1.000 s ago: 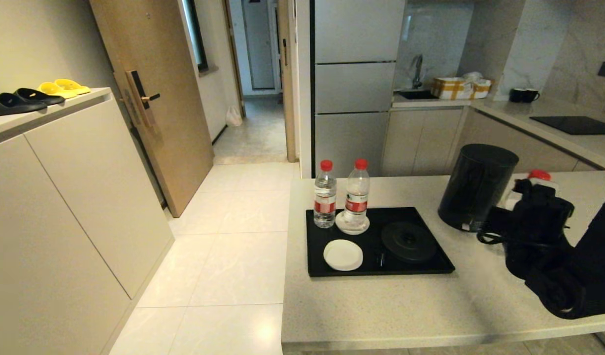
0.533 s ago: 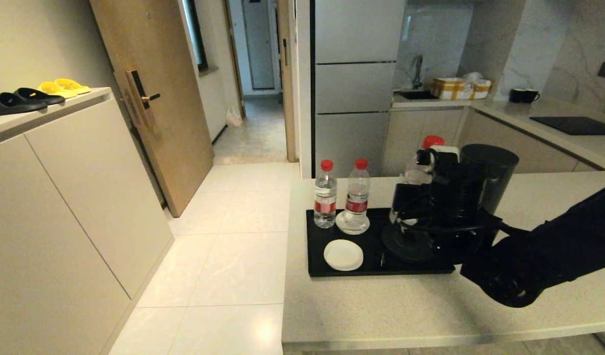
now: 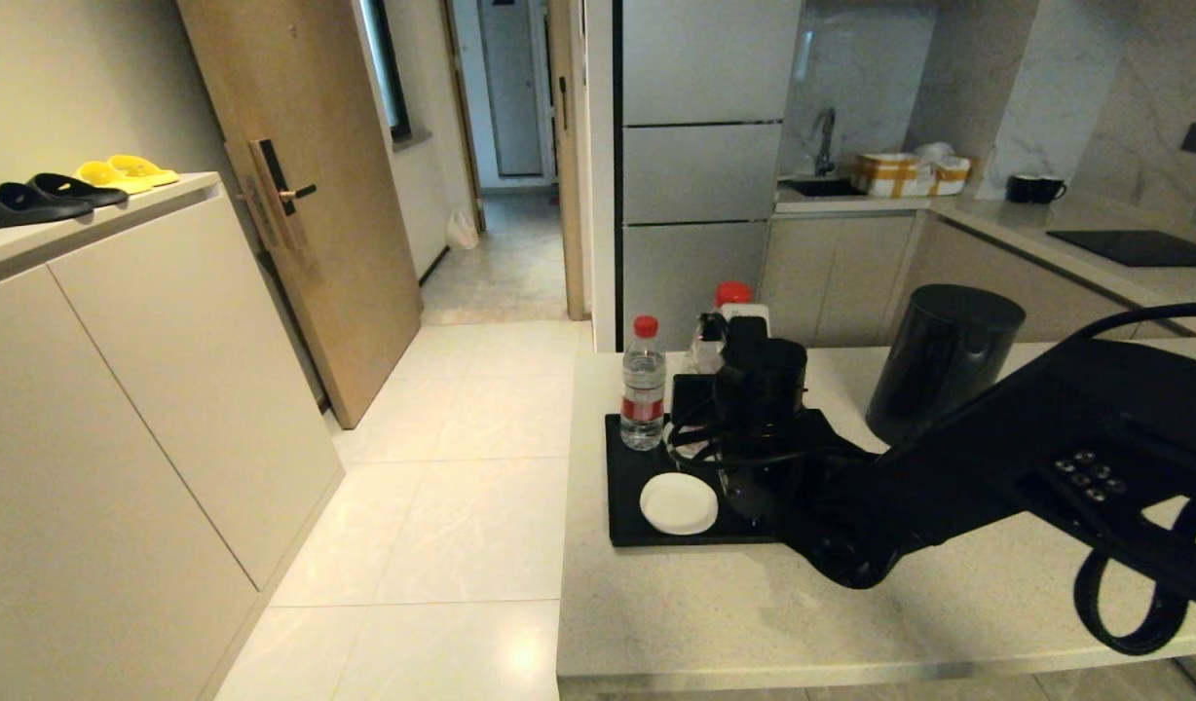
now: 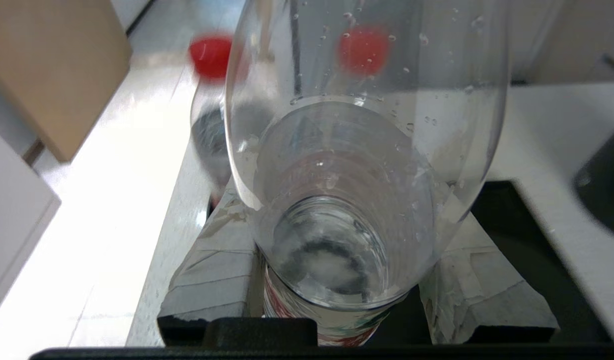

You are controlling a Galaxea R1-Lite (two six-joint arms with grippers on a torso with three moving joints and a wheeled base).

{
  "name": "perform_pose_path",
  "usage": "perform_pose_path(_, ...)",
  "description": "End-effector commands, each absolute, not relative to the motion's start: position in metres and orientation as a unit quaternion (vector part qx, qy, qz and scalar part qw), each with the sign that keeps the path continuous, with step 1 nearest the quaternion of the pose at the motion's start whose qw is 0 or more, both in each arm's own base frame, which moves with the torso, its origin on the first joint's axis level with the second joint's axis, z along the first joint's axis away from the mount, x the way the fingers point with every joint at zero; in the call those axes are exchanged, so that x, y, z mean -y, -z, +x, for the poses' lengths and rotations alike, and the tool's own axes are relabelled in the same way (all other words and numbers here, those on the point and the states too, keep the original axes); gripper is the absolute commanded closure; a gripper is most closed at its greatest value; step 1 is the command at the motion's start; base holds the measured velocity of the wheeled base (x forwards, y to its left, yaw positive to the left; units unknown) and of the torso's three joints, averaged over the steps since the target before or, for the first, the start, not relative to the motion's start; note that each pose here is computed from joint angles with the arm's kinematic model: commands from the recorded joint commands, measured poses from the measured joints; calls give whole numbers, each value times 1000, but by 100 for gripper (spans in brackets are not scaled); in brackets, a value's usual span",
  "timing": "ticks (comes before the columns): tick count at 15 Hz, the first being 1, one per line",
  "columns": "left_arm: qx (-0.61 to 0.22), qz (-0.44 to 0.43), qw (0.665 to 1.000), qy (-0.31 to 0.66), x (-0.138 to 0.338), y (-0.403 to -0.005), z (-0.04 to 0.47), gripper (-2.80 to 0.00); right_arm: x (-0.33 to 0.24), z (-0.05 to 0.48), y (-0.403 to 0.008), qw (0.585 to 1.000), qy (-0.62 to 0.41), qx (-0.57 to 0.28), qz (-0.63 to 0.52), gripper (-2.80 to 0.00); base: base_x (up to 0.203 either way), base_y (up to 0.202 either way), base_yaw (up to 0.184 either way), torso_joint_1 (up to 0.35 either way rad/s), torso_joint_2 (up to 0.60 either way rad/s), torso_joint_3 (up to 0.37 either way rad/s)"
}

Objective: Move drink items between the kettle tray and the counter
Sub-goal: Return the bottled water to its original position

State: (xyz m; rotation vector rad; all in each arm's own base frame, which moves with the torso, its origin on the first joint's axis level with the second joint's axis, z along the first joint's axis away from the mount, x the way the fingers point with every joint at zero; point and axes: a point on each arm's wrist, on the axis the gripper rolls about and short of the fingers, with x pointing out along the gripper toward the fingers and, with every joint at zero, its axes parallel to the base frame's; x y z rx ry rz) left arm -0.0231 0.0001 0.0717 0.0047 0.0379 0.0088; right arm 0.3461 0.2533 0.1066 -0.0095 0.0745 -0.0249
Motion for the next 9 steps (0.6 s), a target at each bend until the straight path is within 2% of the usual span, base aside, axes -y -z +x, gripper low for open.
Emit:
perform_pose_path(1,-20,2,1000,-5,0,-72,-23,0,-272,344,-79,998,-3,-58,-20,0,0,0,0,0,0,0)
perform_pose_path(9,-20,2,1000,-5,0,-72,-23,0,-271,341,-51,993,1,-110,-38,0,0,0,0,0,0,0)
